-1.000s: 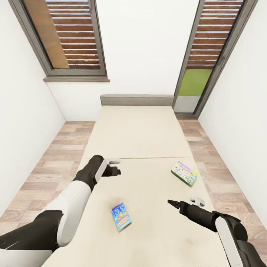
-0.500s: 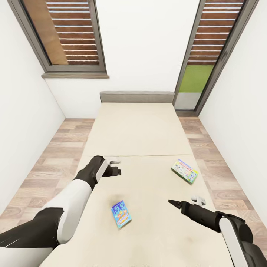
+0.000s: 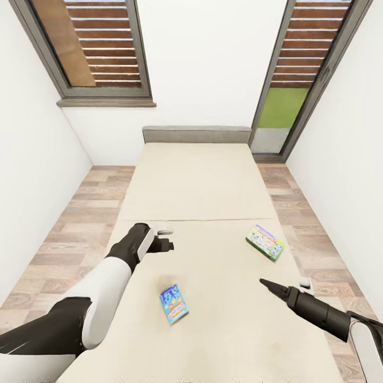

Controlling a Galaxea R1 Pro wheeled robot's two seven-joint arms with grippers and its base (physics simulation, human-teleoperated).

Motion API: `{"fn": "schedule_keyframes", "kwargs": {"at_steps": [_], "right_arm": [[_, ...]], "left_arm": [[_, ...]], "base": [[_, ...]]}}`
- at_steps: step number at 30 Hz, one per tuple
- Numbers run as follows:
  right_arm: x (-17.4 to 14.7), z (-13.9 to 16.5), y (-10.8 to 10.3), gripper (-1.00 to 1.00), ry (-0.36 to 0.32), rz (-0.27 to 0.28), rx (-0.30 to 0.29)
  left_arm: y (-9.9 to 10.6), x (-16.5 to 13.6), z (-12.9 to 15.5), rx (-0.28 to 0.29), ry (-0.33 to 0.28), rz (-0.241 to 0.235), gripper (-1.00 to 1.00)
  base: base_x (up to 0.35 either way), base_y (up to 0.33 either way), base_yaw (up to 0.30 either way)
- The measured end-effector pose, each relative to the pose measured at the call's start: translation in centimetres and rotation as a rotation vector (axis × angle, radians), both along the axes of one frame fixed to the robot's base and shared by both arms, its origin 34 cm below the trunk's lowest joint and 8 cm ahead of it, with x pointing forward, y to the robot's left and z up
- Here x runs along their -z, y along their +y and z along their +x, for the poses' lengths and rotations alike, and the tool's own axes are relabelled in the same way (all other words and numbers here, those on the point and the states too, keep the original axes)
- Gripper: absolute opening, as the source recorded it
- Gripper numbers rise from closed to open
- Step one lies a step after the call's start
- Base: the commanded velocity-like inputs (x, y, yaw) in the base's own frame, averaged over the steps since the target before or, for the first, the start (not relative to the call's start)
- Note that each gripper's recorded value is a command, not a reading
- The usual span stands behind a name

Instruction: Put all the toys in the child's room - the three board games (two on the bed and one on the table), the two jigsaw puzzles on the table, and the tennis ball on the table - inside the toy box on the table in the child's room.

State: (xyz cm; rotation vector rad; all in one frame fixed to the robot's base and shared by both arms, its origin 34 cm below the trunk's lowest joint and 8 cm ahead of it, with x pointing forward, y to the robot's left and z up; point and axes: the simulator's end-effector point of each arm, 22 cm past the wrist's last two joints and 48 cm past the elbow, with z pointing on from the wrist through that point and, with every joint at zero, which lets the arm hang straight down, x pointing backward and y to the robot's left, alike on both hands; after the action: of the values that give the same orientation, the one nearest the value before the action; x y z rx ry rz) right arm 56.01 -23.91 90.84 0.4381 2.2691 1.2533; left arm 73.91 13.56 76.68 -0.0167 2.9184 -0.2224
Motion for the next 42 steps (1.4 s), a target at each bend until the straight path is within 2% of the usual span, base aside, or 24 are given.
{"fn": "schedule_keyframes", "kwargs": {"at_steps": [6,13,26,42], "right_arm": [[-1.1,0.1,-1.5,1.0,-0.035,0.04,0.022],[-1.6,0.1,-2.0,1.0,-0.05,0.069,0.027],[-0.9,-0.1,-2.3,1.0,-0.036,0.075,0.03],[0.6,-1.1,-3.6,1.0,0.007,0.055,0.042]], "left_arm": [[0.0,-0.3,0.9,0.0,-0.007,-0.001,1.0],[0.0,-0.8,2.2,0.002,-0.015,-0.001,1.0],[-0.1,-0.1,2.4,0.003,0.001,-0.003,1.0],[-0.2,1.4,2.2,0.0,0.006,-0.01,1.0]], "base": [[0.0,0.0,0.0],[0.0,0.0,0.0],[0.0,0.0,0.0],[0.0,0.0,0.0]]}}
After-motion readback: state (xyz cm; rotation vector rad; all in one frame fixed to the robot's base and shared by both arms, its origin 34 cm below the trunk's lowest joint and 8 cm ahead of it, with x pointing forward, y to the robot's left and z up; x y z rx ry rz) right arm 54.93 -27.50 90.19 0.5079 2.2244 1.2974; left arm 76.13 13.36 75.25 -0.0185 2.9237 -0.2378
